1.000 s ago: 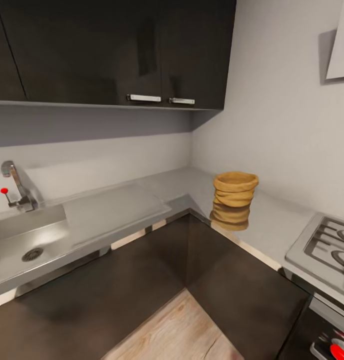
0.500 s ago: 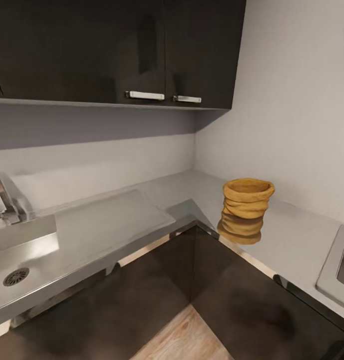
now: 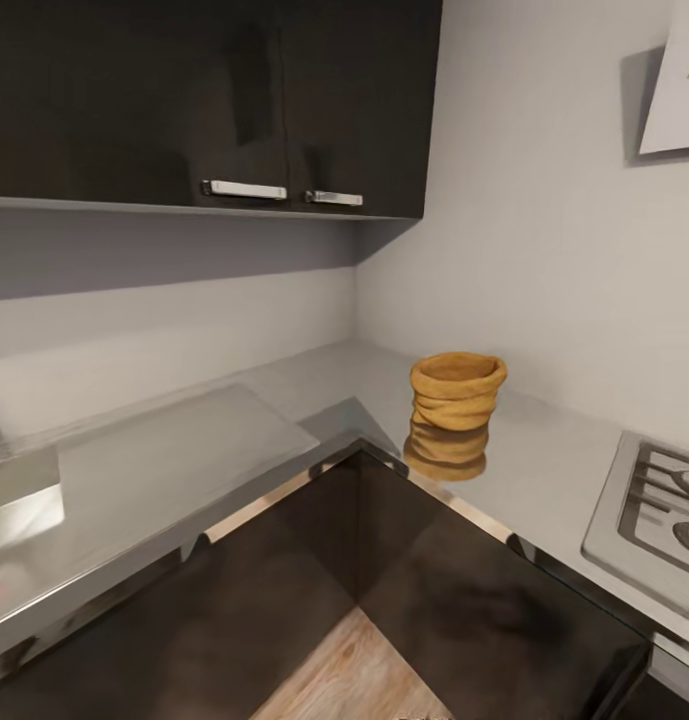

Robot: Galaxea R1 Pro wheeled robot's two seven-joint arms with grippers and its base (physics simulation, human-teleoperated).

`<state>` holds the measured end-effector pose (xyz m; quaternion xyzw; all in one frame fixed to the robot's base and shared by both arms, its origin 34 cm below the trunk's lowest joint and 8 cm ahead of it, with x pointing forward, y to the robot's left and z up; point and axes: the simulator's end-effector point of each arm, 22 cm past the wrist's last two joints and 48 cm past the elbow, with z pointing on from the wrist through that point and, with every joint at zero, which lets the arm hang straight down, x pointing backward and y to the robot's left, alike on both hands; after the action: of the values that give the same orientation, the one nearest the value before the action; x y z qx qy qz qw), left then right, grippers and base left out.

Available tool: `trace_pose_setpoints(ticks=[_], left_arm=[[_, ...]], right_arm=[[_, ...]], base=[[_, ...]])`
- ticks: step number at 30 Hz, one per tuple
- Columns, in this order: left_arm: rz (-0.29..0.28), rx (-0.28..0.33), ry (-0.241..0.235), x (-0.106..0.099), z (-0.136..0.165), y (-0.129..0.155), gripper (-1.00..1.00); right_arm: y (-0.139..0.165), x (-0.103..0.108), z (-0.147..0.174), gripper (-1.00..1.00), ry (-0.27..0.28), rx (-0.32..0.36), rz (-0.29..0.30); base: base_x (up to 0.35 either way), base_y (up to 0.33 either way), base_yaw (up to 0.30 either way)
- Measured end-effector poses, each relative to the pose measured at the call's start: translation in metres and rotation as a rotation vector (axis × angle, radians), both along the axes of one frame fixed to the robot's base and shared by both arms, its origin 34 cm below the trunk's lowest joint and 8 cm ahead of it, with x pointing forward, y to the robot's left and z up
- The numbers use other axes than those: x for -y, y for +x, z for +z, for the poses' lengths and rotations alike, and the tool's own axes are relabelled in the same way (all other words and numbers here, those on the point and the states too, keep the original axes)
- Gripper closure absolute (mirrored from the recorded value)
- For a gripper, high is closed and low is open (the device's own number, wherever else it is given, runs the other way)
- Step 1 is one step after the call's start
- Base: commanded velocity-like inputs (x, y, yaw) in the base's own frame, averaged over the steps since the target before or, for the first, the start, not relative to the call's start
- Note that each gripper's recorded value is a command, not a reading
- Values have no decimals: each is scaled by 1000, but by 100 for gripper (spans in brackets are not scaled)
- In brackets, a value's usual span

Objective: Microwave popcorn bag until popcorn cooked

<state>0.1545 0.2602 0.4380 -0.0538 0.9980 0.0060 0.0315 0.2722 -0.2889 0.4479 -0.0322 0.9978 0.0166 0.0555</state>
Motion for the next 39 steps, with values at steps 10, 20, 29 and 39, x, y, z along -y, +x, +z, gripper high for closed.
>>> trace_pose_setpoints(ticks=[10,20,29,39], left_arm=[[-1,1,0,0,0,0,-100],[-1,0,0,0,0,0,-100],[-1,1,0,0,0,0,-100],[0,0,2,0,0,0,-100]], right_arm=[[0,1,0,-100,-1,0,0],[0,1,0,-100,-1,1,0],[0,1,0,-100,-2,2,0],[0,1,0,-100,-2,2,0]], base=[[0,0,-241],[0,0,-241],[0,0,-241],[0,0,-241]])
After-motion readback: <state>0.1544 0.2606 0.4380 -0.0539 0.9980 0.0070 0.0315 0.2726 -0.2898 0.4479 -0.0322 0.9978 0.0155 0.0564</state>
